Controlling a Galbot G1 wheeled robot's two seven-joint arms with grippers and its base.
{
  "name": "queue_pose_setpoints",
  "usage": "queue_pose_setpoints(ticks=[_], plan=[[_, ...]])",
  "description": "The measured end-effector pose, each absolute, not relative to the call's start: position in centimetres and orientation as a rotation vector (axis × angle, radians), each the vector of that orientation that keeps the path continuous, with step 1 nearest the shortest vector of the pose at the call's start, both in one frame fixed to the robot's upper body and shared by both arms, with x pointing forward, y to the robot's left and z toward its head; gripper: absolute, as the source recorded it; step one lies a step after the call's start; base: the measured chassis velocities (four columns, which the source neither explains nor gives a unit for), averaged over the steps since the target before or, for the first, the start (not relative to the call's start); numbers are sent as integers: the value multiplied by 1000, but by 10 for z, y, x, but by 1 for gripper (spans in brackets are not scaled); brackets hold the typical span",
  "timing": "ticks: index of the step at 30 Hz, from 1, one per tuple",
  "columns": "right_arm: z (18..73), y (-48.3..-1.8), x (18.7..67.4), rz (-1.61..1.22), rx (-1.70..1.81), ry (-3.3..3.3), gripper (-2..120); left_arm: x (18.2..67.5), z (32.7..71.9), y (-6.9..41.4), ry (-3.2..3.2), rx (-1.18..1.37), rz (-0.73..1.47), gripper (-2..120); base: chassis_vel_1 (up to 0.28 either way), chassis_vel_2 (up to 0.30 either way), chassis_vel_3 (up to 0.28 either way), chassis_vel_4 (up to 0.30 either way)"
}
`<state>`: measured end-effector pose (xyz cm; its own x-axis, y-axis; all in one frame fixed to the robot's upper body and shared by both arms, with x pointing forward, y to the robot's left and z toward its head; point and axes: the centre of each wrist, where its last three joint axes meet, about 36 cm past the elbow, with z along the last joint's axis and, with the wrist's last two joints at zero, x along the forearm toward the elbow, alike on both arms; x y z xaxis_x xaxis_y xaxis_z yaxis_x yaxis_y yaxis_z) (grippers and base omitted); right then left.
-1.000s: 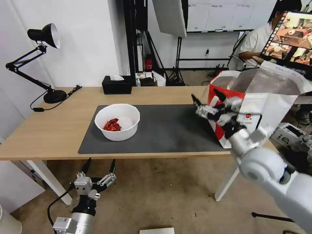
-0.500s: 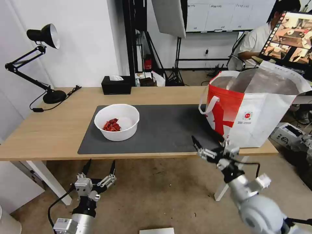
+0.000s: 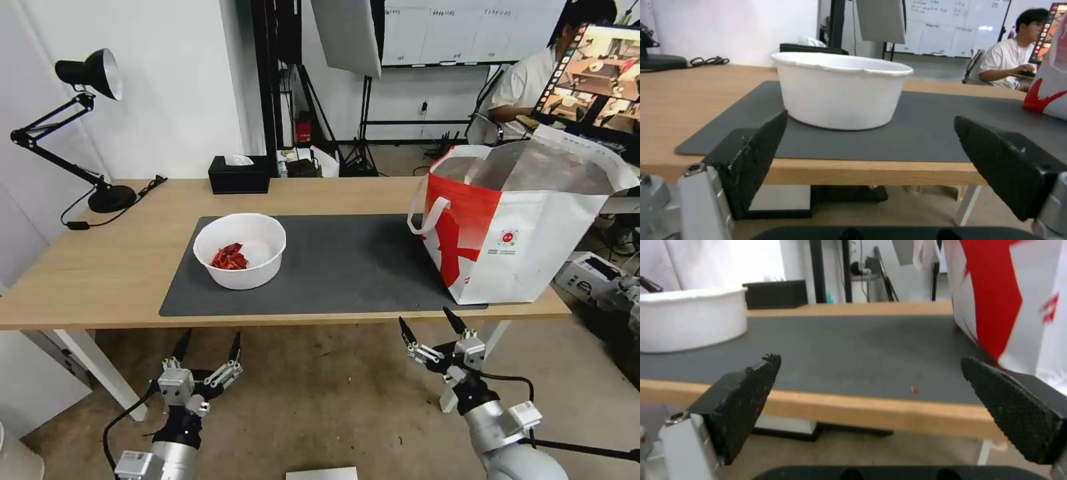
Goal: Pick up the trash from the table and place it into the takeout bag.
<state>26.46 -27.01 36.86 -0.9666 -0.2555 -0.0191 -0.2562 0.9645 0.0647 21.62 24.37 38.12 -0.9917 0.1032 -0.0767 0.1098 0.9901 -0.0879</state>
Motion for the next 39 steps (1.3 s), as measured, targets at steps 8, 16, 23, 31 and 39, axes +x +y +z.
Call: queue_pose_setpoints(ticks=[8,16,23,31,39], plan=[[362,-266,260,102,-413,3117,100,215,379,244,3066,159,-141,100,0,0,0,0],[362,-265,261,97,-413,3117,100,215,377,246,3070,156,-134,100,0,0,0,0],[362,-265,261,97,-413,3117,100,224,384,254,3052,149,-146,100,0,0,0,0],[362,-265,261,98,-413,3117,100,255,415,273,3023,156,-169,100,0,0,0,0],[362,-265,262,98,-413,3117,100,315,464,308,3080,190,-271,100,0,0,0,0]])
